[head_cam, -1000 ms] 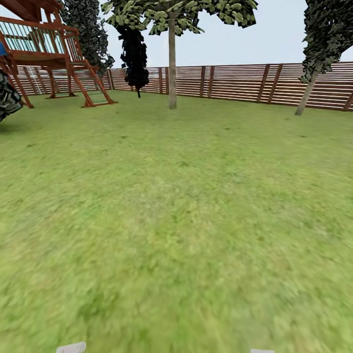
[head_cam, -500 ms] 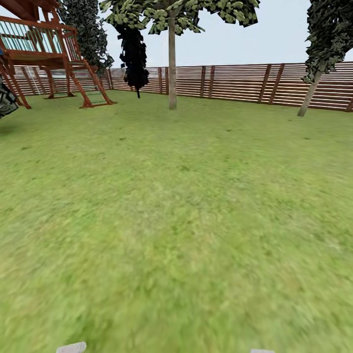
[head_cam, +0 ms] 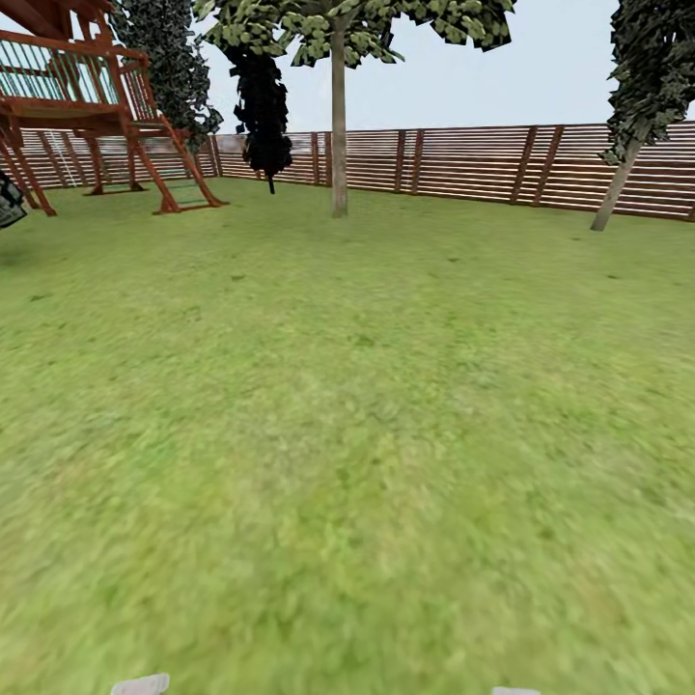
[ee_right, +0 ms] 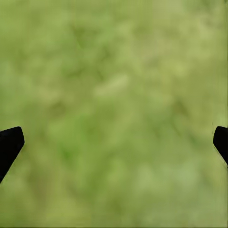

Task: In the garden, pick up the pesticide atomizer on the floor and spray pesticide onto both trees until each tree trunk is fully covered.

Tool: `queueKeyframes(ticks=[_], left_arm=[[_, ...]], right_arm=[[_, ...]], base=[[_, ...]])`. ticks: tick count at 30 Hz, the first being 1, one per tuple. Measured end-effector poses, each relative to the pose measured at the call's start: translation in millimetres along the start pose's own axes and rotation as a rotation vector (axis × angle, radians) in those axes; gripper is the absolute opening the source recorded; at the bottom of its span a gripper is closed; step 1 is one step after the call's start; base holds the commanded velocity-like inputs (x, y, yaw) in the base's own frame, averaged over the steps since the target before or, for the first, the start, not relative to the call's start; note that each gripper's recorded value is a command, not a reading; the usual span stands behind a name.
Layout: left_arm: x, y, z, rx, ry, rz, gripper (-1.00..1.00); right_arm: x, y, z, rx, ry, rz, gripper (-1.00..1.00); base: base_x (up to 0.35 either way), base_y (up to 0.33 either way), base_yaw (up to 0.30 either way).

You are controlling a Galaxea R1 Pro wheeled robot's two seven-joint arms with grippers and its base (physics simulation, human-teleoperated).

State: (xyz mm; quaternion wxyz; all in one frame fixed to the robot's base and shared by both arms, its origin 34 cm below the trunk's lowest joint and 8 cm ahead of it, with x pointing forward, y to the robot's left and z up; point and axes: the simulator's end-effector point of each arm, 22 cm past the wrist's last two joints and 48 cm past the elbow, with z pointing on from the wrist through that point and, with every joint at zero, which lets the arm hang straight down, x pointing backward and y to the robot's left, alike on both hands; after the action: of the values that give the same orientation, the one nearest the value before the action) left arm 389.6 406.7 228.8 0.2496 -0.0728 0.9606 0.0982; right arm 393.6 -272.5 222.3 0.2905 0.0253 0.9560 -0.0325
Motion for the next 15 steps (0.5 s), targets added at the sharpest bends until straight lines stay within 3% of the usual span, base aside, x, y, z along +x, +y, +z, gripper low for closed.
queueKeyframes(ticks=[15], left_arm=[[-0.1, 0.0, 0.0, 0.000, 0.000, 0.000, -1.00]], right_arm=[[0.0, 0.0, 0.0, 0.000, 0.000, 0.000, 1.00]], base=[[0.337, 0.000, 0.000]])
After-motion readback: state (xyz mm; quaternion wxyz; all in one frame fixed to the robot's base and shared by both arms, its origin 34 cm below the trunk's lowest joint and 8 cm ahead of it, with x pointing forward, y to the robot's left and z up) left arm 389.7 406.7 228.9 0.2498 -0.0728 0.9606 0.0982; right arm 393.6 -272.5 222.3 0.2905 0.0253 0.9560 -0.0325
